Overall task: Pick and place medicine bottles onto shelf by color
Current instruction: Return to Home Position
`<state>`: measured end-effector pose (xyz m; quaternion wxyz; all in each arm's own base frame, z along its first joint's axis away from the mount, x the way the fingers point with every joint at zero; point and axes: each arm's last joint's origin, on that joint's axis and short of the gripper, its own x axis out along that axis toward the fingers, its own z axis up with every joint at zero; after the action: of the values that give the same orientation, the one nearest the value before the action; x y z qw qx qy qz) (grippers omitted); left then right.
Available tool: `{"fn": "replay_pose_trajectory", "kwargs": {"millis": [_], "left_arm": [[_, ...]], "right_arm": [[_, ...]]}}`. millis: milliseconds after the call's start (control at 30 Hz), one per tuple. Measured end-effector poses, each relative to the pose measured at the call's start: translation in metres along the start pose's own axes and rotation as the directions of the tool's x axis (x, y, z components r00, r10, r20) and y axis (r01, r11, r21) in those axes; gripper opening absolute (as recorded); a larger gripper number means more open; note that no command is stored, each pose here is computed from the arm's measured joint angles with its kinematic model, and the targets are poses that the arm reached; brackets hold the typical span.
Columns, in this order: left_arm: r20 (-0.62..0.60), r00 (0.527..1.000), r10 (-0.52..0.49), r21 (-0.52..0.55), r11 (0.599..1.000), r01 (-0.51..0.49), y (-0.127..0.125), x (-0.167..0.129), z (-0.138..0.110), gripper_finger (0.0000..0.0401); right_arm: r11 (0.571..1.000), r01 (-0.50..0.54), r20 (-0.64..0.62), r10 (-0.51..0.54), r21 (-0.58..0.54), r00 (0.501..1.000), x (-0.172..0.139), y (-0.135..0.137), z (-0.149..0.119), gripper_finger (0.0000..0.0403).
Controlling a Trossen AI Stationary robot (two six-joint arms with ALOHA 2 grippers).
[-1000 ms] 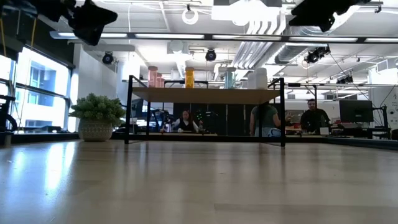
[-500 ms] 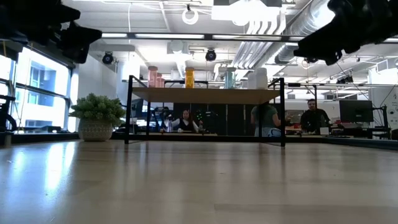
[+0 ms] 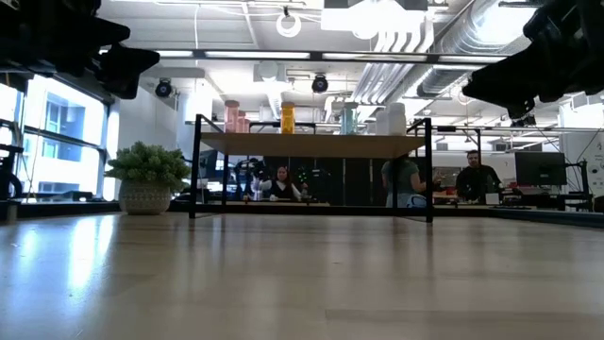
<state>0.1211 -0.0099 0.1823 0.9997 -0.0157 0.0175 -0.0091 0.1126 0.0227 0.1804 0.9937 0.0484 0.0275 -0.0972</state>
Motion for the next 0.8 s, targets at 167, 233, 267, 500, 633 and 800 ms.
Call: {"fn": "replay_pose_trajectory", "kwargs": {"millis": [167, 233, 267, 500, 633, 800], "left_arm": [[0.000, 0.999, 0.051, -0.002, 0.999, -0.051, 0.007, 0.000, 0.000, 0.0229], [0.001, 0.998, 0.068, -0.015, 0.998, -0.068, 0.009, 0.000, 0.000, 0.0229], [0.003, 0.997, 0.074, -0.018, 0.997, -0.074, 0.010, 0.000, 0.000, 0.0229], [-0.001, 0.998, 0.060, -0.028, 0.998, -0.060, 0.012, 0.000, 0.000, 0.0229], [-0.008, 0.998, 0.065, -0.026, 0.998, -0.065, 0.012, -0.001, -0.012, 0.0229], [-0.005, 0.997, 0.074, -0.059, 0.996, -0.074, 0.013, -0.002, -0.017, 0.0229]], "right_arm": [[0.999, 0.033, 0.040, -0.031, -0.032, 0.999, -0.005, -0.005, -0.005, 0.0184], [0.997, 0.060, 0.051, -0.057, -0.051, 0.997, -0.006, -0.006, -0.007, 0.0184], [0.996, 0.071, 0.057, -0.068, -0.054, 0.996, -0.007, -0.007, -0.009, 0.0184], [0.990, 0.114, 0.043, -0.111, -0.084, 0.993, -0.010, -0.011, -0.016, 0.0184], [0.987, 0.124, 0.051, -0.119, -0.103, 0.992, -0.011, -0.012, -0.015, 0.0184], [0.978, 0.137, 0.051, -0.130, -0.158, 0.990, -0.011, -0.012, -0.015, 0.0184]]}}
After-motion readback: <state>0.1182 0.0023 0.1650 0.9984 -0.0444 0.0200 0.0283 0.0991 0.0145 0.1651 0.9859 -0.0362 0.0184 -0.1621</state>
